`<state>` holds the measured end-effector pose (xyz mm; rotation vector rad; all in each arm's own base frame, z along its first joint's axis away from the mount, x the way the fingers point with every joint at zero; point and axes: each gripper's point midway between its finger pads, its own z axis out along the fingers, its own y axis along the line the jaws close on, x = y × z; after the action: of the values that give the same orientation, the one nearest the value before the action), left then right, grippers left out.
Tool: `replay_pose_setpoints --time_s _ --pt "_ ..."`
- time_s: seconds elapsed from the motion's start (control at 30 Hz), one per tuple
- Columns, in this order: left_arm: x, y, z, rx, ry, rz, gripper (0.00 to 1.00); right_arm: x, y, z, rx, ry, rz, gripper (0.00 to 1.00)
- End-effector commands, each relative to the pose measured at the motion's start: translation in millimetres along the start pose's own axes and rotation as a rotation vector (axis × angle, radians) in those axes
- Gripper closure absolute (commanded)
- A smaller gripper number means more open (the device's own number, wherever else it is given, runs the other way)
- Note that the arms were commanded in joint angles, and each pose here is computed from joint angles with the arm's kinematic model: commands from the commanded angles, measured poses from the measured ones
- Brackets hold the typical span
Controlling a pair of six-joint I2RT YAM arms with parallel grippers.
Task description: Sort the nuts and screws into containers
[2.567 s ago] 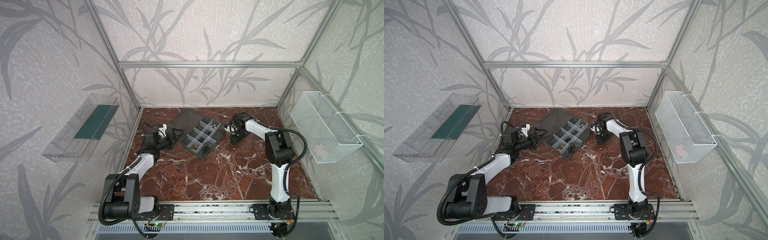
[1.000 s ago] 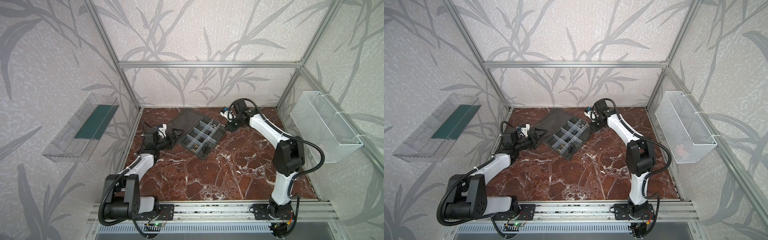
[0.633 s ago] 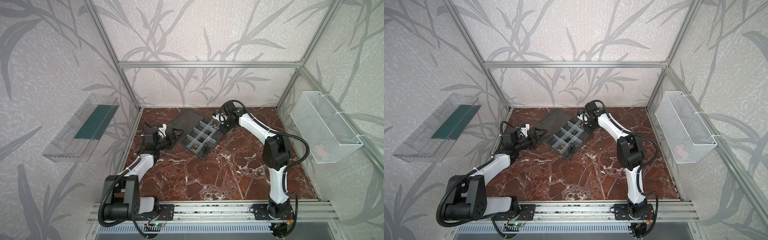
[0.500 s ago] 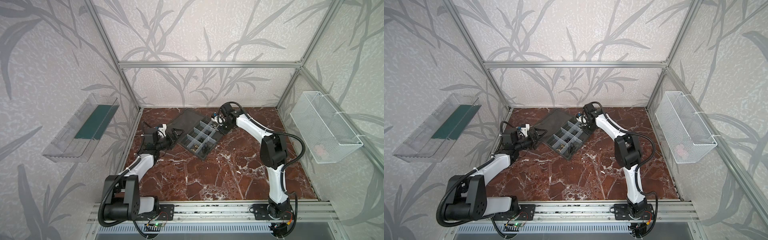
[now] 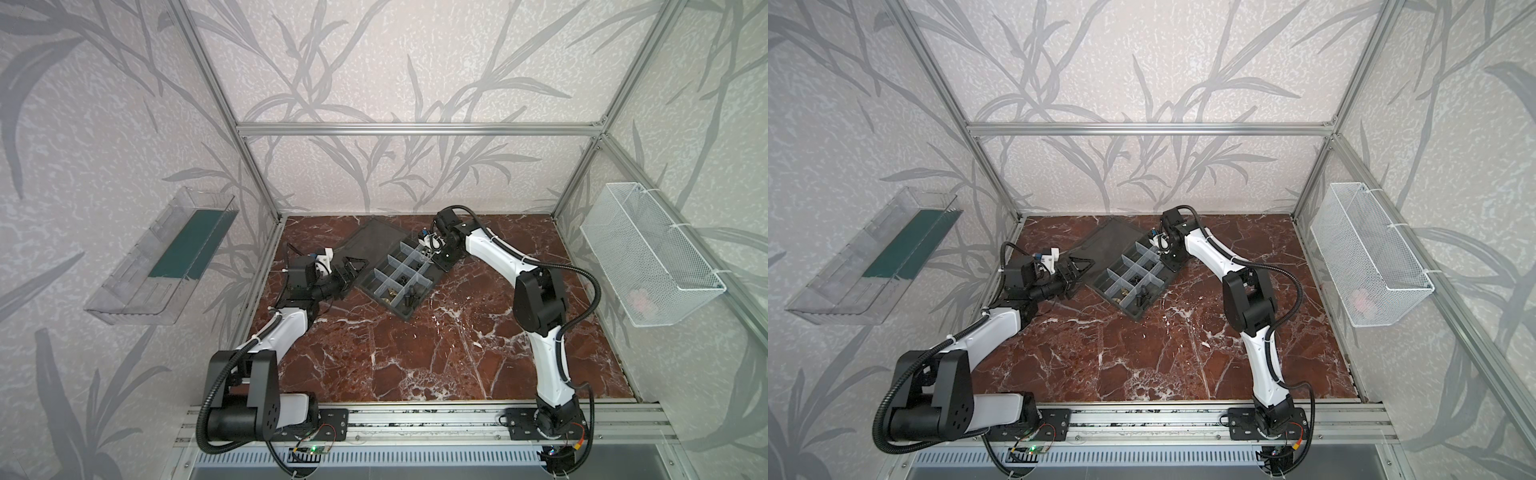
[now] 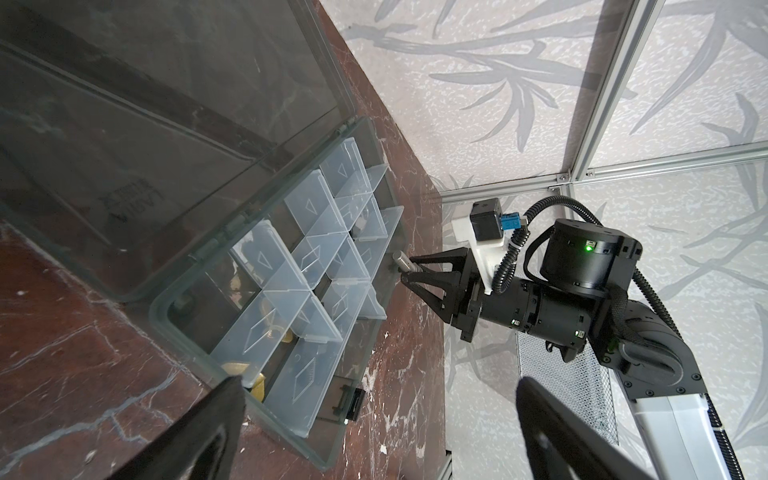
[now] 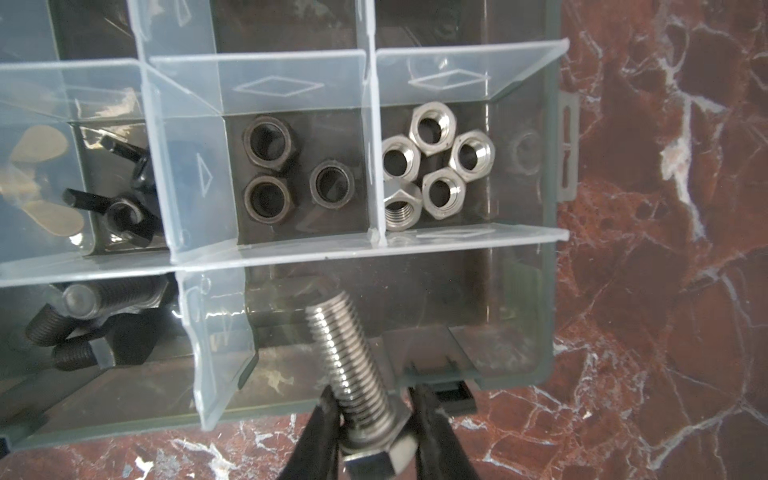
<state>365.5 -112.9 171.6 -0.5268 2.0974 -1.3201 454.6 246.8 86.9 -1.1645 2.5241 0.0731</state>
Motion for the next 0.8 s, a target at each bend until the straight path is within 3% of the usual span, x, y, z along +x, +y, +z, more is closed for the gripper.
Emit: replay_pose_setpoints --time_s 0.0,0.13,0.4,0.77 --pt "-5 -12 -5 0.026 -0.02 0.041 0.0 -1 2 5 -0.001 0.018 -0.008 0.89" --pt "-5 -12 -5 0.028 -0.019 0.042 0.01 -3 3 6 -0.002 0.018 -0.005 0.84" --pt "-5 -12 -6 0.026 -0.022 0.041 0.0 -5 -1 4 0.027 0.014 -0.002 0.62" --pt "-8 -18 -13 -0.022 -0.027 0.089 0.01 -16 -7 -45 0.097 -0.152 0.036 0.53"
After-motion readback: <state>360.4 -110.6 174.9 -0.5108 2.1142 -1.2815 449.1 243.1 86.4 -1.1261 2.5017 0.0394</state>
